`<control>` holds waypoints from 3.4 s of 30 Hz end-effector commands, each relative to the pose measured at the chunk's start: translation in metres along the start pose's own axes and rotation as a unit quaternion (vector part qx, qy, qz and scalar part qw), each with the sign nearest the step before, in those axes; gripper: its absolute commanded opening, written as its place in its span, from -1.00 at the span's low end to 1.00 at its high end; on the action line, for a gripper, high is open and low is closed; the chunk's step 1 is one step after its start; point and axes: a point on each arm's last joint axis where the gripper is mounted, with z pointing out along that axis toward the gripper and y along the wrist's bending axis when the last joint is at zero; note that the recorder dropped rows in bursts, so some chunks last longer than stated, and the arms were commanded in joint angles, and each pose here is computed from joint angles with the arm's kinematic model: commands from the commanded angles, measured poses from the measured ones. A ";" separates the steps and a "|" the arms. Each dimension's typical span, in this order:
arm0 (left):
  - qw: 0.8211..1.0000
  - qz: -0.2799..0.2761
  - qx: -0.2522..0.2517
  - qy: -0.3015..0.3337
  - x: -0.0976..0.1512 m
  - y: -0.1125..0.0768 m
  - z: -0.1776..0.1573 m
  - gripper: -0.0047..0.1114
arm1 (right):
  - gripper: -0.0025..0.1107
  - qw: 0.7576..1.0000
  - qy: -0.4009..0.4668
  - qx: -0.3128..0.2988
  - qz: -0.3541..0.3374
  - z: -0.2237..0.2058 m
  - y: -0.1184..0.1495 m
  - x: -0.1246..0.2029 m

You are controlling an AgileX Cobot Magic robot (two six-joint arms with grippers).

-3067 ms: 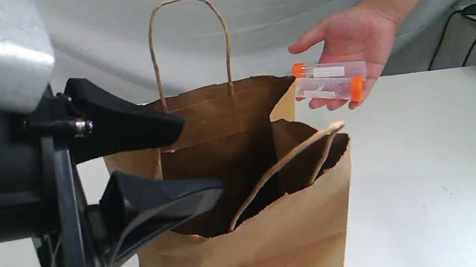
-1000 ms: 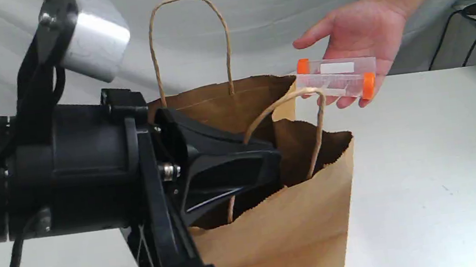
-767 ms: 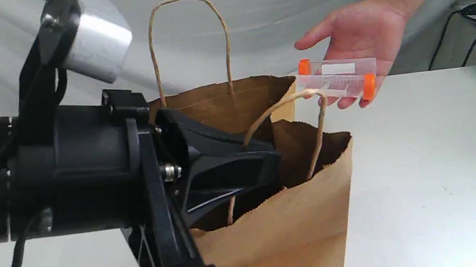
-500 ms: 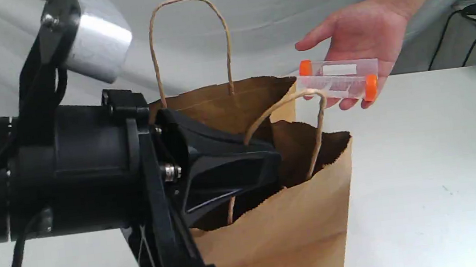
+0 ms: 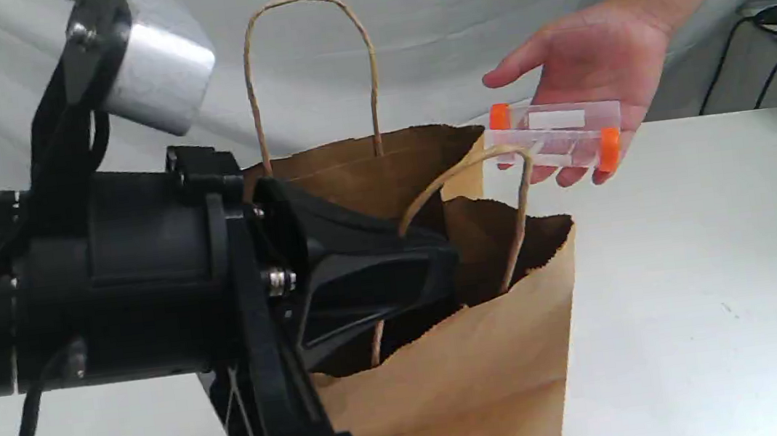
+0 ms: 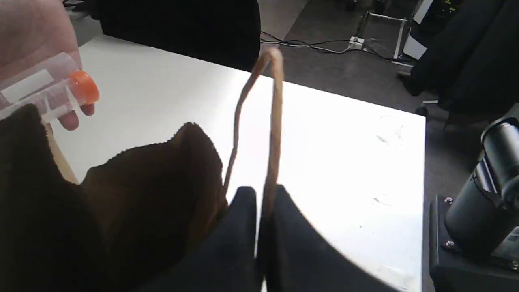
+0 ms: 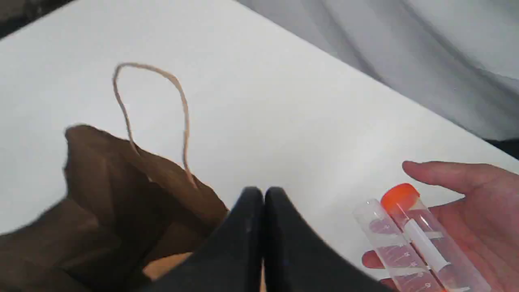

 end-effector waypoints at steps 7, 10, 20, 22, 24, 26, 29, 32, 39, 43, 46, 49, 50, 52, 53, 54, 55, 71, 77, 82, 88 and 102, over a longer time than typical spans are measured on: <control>1.000 0.002 0.005 -0.002 -0.002 -0.002 0.000 -0.92 | -0.49 0.996 0.076 -0.035 -0.013 0.064 -0.013 0.010; 1.000 0.002 0.005 -0.002 -0.002 -0.002 0.000 -0.92 | -0.15 0.996 0.082 -0.040 -0.007 0.072 -0.016 0.013; 1.000 0.002 0.005 -0.002 -0.002 -0.002 0.000 -0.92 | -0.02 0.992 0.102 -0.065 -0.030 0.104 -0.002 0.013; 1.000 0.002 0.005 -0.002 -0.002 -0.002 0.000 -0.92 | -0.02 0.991 0.110 -0.067 -0.036 0.111 0.000 0.014; 1.000 0.002 0.005 -0.002 -0.002 -0.002 0.000 -0.92 | -0.02 0.990 0.115 -0.067 -0.038 0.114 0.000 0.016; 1.000 0.002 0.005 -0.002 -0.002 -0.002 0.000 -0.92 | -0.04 0.990 0.116 -0.068 -0.039 0.118 0.000 0.016; 1.000 0.002 0.005 -0.002 -0.002 -0.002 0.000 -0.92 | -0.17 0.990 0.118 -0.069 -0.039 0.122 0.000 0.016; 1.000 0.002 0.005 -0.002 -0.002 -0.002 0.000 -0.92 | -0.51 0.989 0.123 -0.073 -0.041 0.126 0.002 0.017; 1.000 0.002 0.005 -0.002 -0.002 -0.002 0.000 -0.92 | -0.96 0.986 0.135 -0.072 -0.061 0.135 0.004 0.019; 1.000 0.002 0.005 -0.002 -0.002 -0.002 0.000 -0.92 | -0.96 0.988 0.123 -0.087 -0.016 0.136 0.007 0.017; 1.000 0.002 0.011 -0.001 -0.002 -0.003 0.000 -0.92 | -0.96 0.989 0.109 -0.104 0.009 0.135 0.010 0.014; 0.999 0.000 0.040 -0.002 -0.007 -0.005 -0.004 -0.92 | -0.96 0.988 0.104 -0.110 0.036 0.131 0.011 0.007; 0.999 -0.006 0.048 -0.005 -0.010 -0.004 -0.006 -0.92 | -0.96 0.988 0.103 -0.110 0.040 0.130 0.011 0.004; 0.998 -0.014 0.062 -0.008 -0.015 -0.002 -0.011 -0.92 | -0.96 0.989 0.093 -0.102 0.055 0.125 0.008 -0.002; 0.998 -0.019 0.063 -0.011 -0.019 0.000 -0.013 -0.92 | -0.96 0.989 0.088 -0.098 0.065 0.123 0.008 -0.006; 0.998 -0.020 0.062 -0.015 -0.022 0.002 -0.016 -0.92 | -0.96 0.989 0.086 -0.094 0.075 0.121 0.005 -0.007; 0.998 -0.018 0.066 -0.018 -0.024 0.003 -0.019 -0.92 | -0.96 0.989 0.082 -0.088 0.086 0.119 0.001 -0.008; 0.993 -0.021 0.103 -0.060 -0.047 -0.001 -0.029 -0.92 | -0.96 0.958 0.053 -0.117 0.256 0.135 -0.059 0.009; 0.992 -0.007 0.097 -0.076 -0.060 -0.002 -0.033 -0.92 | -0.96 0.949 0.079 -0.121 0.279 0.160 -0.069 0.024; 0.994 -0.002 0.068 -0.086 -0.065 0.003 -0.034 -0.92 | -0.96 0.943 0.089 -0.128 0.293 0.173 -0.074 0.032; 0.995 -0.011 0.044 -0.086 -0.064 0.011 -0.029 -0.92 | -0.96 0.936 0.098 -0.139 0.308 0.188 -0.078 0.040; 0.996 -0.025 0.038 -0.077 -0.059 0.019 -0.020 -0.92 | -0.96 0.936 0.100 -0.144 0.305 0.194 -0.080 0.044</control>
